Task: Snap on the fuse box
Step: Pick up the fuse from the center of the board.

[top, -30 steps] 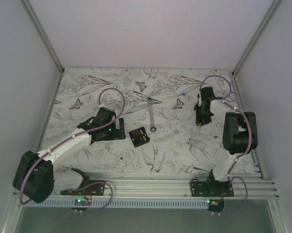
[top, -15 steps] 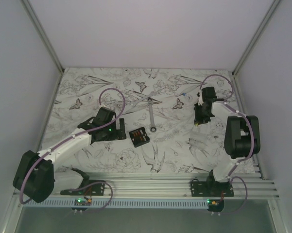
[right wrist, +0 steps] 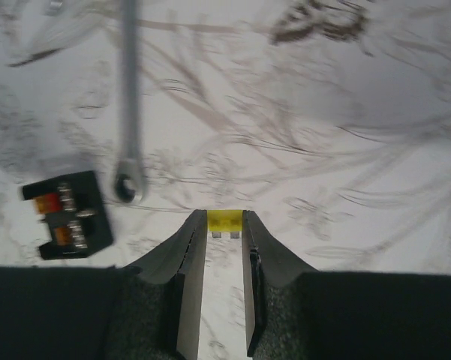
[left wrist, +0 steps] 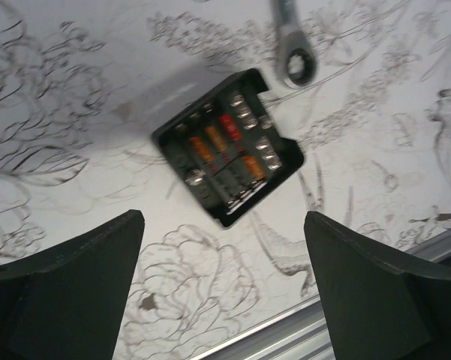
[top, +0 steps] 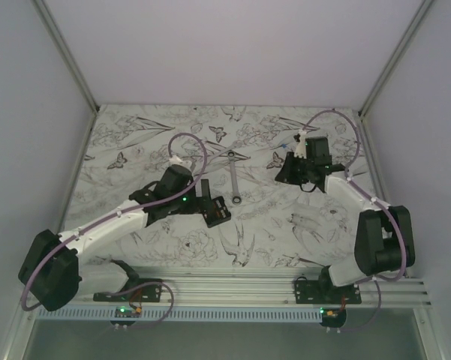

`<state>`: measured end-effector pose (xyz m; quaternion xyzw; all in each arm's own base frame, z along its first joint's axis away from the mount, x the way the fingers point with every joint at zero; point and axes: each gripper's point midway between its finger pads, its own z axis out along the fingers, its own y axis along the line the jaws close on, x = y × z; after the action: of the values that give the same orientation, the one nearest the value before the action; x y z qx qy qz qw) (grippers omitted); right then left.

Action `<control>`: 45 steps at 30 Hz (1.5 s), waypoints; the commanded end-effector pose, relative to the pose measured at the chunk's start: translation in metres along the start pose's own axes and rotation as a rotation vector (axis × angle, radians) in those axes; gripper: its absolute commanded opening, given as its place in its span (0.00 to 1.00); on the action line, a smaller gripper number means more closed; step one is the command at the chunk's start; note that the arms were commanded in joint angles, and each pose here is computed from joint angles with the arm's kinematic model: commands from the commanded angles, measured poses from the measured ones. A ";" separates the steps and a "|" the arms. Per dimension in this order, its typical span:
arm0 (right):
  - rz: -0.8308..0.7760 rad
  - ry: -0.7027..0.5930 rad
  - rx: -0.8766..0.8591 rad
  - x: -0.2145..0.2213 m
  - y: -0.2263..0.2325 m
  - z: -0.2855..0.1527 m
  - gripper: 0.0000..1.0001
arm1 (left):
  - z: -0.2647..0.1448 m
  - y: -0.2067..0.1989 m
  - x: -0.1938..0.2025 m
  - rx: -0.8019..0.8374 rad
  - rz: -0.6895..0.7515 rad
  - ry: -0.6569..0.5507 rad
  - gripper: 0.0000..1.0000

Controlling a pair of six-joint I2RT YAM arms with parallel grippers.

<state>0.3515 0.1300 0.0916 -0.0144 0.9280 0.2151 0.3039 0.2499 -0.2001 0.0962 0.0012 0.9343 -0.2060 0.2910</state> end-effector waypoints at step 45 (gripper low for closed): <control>-0.032 -0.145 -0.583 0.015 0.224 -0.038 0.22 | 0.000 -0.105 -0.074 0.224 0.136 -0.529 0.25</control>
<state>0.2880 0.3151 0.1870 -0.0985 0.8136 0.4569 0.3457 0.2922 -0.2861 0.1635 0.0485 0.8094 -0.2796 0.5141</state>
